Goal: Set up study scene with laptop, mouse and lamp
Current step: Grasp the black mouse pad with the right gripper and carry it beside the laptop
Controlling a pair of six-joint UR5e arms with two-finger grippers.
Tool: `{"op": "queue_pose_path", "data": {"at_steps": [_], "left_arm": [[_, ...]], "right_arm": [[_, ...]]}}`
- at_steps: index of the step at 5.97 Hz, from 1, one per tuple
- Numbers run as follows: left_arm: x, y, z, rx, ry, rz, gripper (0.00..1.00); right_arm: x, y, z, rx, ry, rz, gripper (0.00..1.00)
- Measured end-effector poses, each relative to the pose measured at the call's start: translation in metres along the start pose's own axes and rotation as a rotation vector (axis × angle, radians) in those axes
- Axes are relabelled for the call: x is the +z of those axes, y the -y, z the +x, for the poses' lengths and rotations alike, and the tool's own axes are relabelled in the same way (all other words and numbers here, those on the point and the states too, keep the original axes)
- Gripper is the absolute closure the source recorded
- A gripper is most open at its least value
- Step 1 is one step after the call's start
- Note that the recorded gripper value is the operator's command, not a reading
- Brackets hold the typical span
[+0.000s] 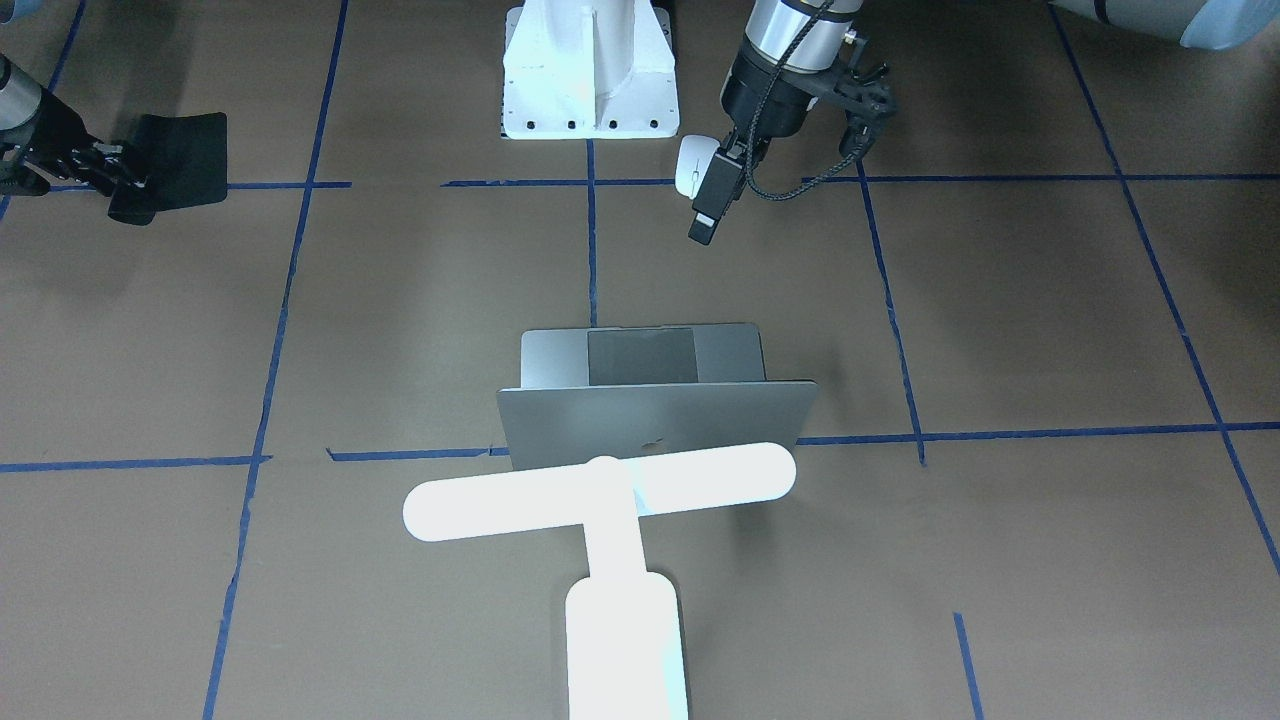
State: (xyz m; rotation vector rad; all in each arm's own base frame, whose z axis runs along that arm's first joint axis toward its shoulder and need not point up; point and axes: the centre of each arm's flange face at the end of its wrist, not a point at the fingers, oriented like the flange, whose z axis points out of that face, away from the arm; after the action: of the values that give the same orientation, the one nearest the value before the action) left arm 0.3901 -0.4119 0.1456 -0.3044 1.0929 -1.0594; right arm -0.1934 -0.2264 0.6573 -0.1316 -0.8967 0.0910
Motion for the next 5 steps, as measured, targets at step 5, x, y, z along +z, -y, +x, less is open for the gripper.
{"op": "queue_pose_path", "data": {"at_steps": [5], "left_arm": [[-0.012, 0.000, -0.005, 0.007, -0.014, -0.011, 0.00]], "right_arm": [[-0.036, 0.006, -0.074, -0.078, 0.157, 0.061, 1.00]]}}
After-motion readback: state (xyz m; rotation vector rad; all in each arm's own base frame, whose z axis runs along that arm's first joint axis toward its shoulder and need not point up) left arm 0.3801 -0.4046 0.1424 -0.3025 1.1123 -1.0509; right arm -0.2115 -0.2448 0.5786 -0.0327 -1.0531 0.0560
